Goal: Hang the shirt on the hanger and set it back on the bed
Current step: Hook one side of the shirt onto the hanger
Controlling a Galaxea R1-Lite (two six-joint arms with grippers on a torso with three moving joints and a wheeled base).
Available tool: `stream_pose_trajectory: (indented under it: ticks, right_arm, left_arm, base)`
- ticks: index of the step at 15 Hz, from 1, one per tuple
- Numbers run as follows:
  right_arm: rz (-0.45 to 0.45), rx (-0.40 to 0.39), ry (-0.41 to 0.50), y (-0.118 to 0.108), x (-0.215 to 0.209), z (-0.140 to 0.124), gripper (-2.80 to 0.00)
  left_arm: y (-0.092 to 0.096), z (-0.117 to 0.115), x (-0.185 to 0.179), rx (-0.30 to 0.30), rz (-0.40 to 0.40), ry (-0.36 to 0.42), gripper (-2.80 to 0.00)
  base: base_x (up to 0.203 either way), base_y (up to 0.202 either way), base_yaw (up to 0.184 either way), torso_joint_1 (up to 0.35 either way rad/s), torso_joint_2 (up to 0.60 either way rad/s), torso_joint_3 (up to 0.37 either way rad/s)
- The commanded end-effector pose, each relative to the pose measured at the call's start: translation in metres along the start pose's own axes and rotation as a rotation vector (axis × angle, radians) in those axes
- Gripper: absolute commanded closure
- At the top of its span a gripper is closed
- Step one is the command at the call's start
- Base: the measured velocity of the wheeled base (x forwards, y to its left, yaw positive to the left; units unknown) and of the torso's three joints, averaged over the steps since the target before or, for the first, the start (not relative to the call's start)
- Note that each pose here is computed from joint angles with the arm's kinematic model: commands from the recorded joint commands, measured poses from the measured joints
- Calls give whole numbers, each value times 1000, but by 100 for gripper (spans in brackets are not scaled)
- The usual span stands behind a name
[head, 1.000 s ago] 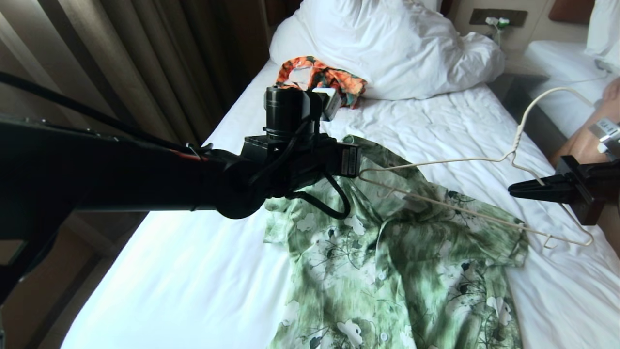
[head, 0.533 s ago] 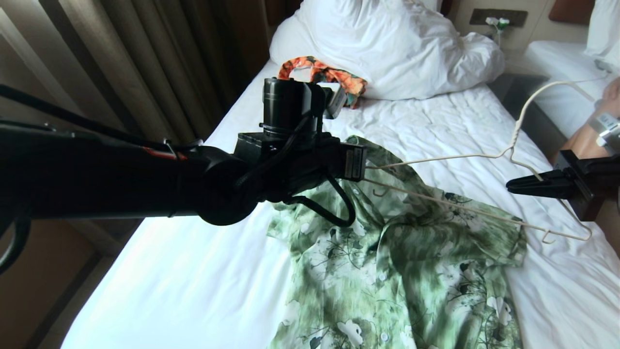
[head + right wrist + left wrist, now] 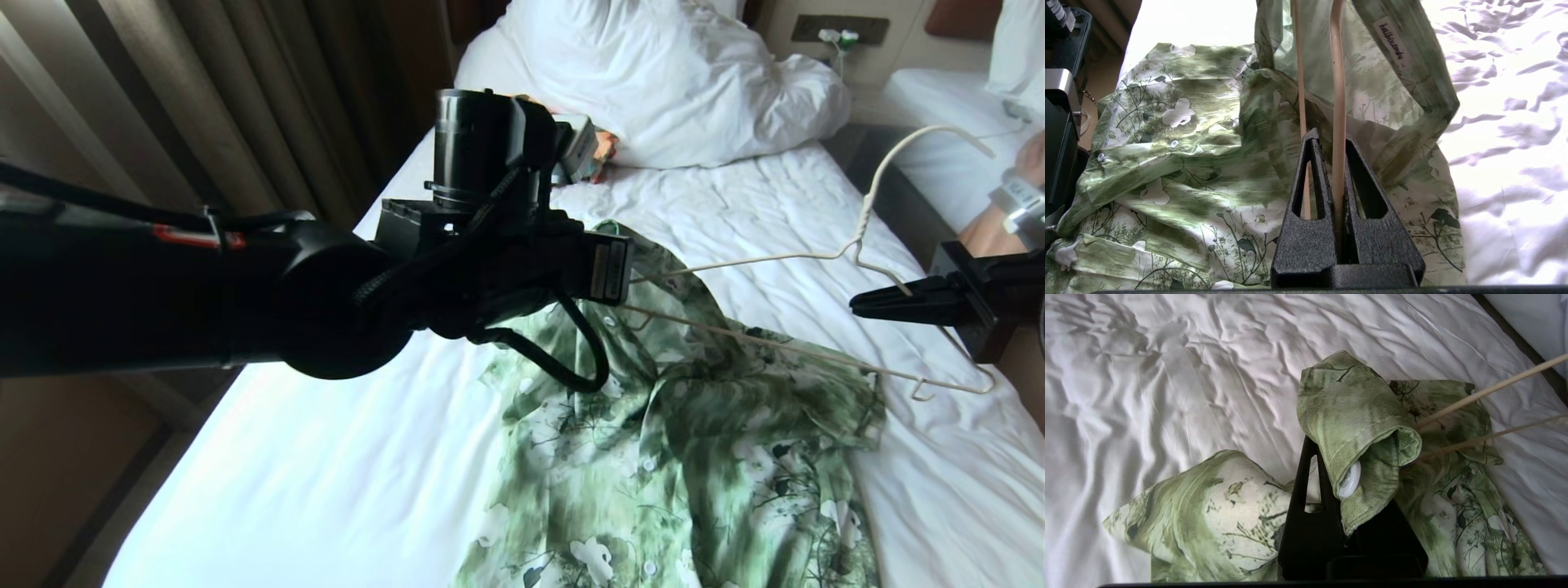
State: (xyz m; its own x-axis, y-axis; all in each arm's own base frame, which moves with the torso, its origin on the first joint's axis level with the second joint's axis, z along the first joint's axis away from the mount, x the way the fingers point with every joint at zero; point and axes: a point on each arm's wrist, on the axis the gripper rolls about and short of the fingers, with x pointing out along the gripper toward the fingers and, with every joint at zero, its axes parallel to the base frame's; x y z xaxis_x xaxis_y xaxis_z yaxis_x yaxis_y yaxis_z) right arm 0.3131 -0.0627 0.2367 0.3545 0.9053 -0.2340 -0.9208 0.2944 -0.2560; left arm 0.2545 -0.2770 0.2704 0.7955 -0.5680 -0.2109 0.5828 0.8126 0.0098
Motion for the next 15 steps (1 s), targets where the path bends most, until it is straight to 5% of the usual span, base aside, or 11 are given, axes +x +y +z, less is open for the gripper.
stream_pose_trajectory:
  ticks: [1,15]
  right_arm:
    - [0,-2,-7,0,-1,0,0]
    - [50,5,-25,1,16,4,0]
  left_arm:
    - [3,4,-13,-6,2,-7,0]
    - [-56,6,10,13,-97,-30,0]
  base:
    - [0,0,0,0,0,0]
    - [0,0,0,0,0,0]
